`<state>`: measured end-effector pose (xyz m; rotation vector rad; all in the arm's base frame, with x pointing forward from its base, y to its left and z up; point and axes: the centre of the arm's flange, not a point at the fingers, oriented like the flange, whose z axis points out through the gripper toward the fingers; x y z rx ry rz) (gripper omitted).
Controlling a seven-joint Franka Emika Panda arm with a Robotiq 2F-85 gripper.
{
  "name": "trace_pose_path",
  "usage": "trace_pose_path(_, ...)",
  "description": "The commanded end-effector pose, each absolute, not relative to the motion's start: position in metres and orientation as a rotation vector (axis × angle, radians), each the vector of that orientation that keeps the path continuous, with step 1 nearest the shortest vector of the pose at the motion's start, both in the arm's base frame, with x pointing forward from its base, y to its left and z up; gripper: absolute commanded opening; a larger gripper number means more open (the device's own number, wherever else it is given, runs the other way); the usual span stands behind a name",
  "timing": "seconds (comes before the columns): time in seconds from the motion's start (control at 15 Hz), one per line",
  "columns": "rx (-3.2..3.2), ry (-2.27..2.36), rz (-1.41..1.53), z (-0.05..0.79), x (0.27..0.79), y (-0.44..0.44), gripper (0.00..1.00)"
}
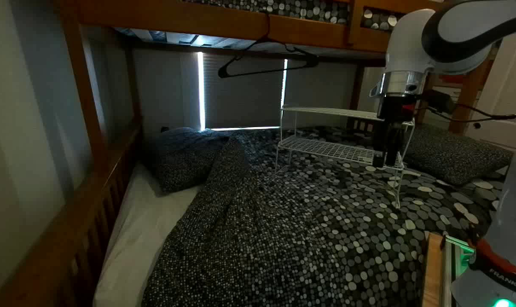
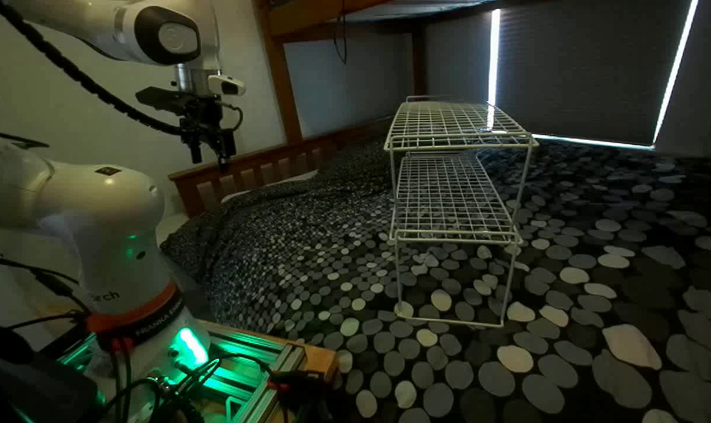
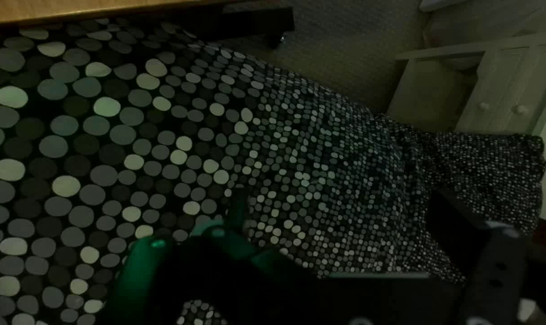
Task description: Move the wire rack towards the wall
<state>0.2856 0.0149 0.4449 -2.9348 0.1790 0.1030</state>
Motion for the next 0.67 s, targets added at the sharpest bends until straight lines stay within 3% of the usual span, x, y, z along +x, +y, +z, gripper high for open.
trace_pose_path(0.0, -2.935, 0.18, 0.114, 0.4416, 0.2847, 0.015, 1.0)
trace_pose_path(0.47, -2.935, 0.182, 0.137, 0.435, 0.2831, 0.0151, 1.0)
trace_pose_path(0.6, -3.089, 0.234, 0.023, 0.4334, 0.292, 0.0098, 1.0)
